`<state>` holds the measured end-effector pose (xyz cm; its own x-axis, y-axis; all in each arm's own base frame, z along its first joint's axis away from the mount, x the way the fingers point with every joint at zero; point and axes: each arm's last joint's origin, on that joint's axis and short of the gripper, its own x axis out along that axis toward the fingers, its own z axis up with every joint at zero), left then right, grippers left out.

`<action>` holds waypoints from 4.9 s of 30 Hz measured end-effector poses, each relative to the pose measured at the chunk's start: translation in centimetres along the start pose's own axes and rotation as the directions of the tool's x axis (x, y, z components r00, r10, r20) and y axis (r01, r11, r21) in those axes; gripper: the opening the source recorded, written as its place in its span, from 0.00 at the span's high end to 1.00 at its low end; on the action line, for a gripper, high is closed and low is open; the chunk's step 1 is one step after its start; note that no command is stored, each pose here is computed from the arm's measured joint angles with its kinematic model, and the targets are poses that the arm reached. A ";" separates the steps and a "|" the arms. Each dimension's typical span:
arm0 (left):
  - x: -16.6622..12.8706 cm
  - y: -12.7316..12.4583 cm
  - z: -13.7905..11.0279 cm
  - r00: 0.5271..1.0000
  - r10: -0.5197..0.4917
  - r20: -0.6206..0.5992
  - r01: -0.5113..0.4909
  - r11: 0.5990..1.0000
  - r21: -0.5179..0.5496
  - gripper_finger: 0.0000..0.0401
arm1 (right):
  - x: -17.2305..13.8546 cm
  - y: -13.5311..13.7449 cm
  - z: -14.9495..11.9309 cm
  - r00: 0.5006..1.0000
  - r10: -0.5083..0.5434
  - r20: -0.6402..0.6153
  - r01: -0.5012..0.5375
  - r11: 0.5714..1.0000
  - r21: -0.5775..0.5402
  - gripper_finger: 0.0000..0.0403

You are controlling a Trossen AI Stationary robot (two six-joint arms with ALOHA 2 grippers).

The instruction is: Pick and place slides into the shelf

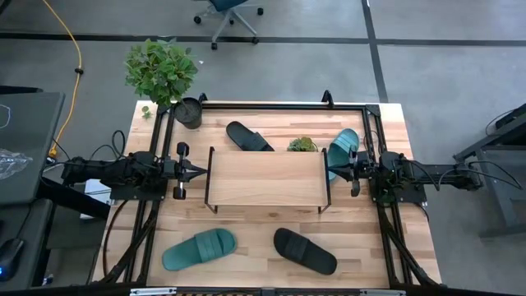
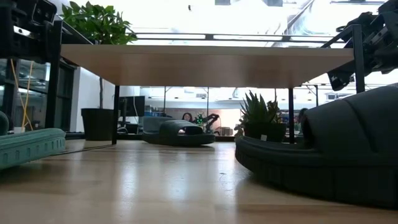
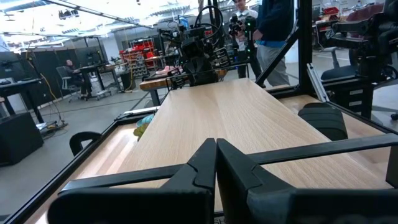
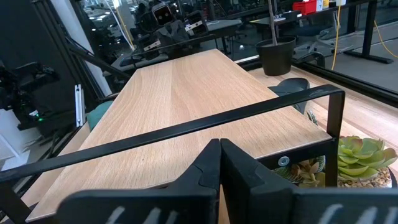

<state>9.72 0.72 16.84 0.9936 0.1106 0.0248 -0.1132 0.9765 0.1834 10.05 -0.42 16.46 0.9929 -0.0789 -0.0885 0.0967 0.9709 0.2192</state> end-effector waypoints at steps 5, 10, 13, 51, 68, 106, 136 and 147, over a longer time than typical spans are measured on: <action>0.0 0.0 0.0 1.000 0.000 0.000 0.000 1.000 0.000 0.99 | 0.0 0.0 0.0 1.000 0.000 0.000 0.000 1.000 0.000 1.00; 0.0 0.0 0.0 1.000 -0.014 0.002 0.014 1.000 0.000 0.99 | 0.0 0.0 0.0 1.000 0.000 0.000 0.000 1.000 0.000 1.00; 0.0 -0.1 0.0 1.000 -0.018 0.002 0.018 1.000 0.000 0.99 | 0.0 0.0 0.0 1.000 0.000 0.000 0.000 1.000 0.000 1.00; 0.0 -0.1 0.0 0.999 -0.033 0.003 0.033 0.999 0.000 0.99 | 0.0 0.0 0.0 1.000 0.001 0.001 -0.001 0.998 0.056 1.00; 0.0 -0.1 0.0 0.999 -0.035 0.003 0.035 0.999 0.000 0.99 | -1.8 1.0 3.1 0.987 0.083 -0.140 -0.051 0.975 0.216 1.00; 0.0 -0.2 0.0 0.998 -0.062 0.009 0.062 0.987 -0.150 0.99 | -7.9 2.7 15.8 0.824 -0.052 0.565 -0.122 0.956 0.266 1.00; -4.5 2.1 8.8 0.996 0.057 -0.074 -0.073 0.970 -0.230 0.99 | -7.6 2.4 15.2 0.852 -0.116 0.510 -0.065 0.944 0.324 1.00; -5.8 3.1 11.3 0.973 0.232 -0.011 -0.228 0.944 -0.237 0.99 | -6.3 1.5 13.4 0.876 -0.358 0.323 0.152 0.841 0.519 1.00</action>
<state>3.53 1.02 28.40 0.9402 0.3360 0.0553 -0.3324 0.9408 -0.0659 4.82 -1.48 30.37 0.8574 -0.4900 0.1577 0.2682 0.6869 0.6755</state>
